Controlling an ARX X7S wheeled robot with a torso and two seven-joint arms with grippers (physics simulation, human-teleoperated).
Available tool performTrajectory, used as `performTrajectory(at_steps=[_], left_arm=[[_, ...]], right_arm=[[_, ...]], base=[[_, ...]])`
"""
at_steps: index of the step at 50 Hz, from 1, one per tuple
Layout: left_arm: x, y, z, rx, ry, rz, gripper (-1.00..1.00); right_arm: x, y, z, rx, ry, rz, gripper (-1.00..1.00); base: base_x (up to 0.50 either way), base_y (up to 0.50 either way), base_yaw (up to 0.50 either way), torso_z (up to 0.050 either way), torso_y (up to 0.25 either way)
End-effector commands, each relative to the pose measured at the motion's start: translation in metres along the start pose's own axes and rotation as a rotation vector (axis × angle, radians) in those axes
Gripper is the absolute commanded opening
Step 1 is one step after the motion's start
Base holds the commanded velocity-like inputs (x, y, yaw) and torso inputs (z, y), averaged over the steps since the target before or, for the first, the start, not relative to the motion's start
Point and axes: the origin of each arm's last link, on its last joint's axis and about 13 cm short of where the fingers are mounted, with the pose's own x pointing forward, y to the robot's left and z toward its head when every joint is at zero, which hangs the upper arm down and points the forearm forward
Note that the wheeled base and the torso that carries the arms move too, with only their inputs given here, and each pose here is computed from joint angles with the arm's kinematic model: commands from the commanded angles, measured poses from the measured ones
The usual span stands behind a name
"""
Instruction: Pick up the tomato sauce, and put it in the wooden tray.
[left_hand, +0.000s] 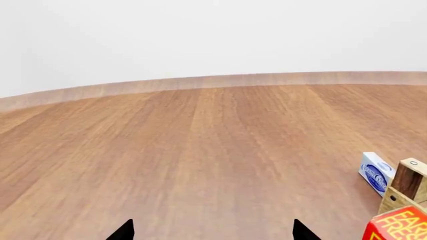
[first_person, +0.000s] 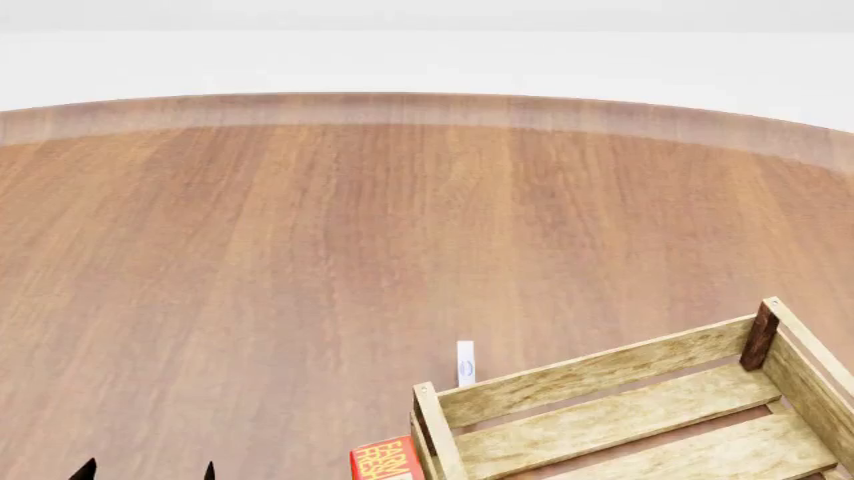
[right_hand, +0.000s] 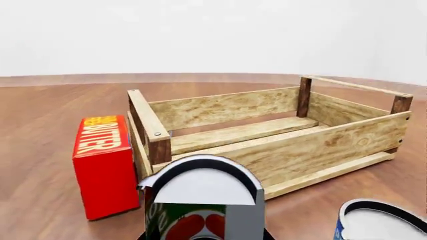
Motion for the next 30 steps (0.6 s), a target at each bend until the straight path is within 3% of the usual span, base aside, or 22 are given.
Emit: performTrajectory(at_steps=[1, 14, 30], left_arm=[[0.000, -0.001, 0.001, -0.016, -0.021, -0.008, 1.00], [0.001, 0.000, 0.000, -0.019, -0.022, -0.006, 1.00], [-0.002, -0.001, 0.000, -0.017, -0.022, -0.006, 1.00]], right_arm=[[-0.013, 0.003, 0.015, 0.012, -0.180, 0.047, -1.00], [-0.010, 0.002, 0.034, -0.004, -0.263, 0.047, -1.00], [0.031, -0.004, 0.075, 0.031, -0.304, -0.001, -1.00]], base=[[0.00, 0.00, 0.00, 0.000, 0.000], [0.00, 0.00, 0.00, 0.000, 0.001], [0.00, 0.00, 0.00, 0.000, 0.000]])
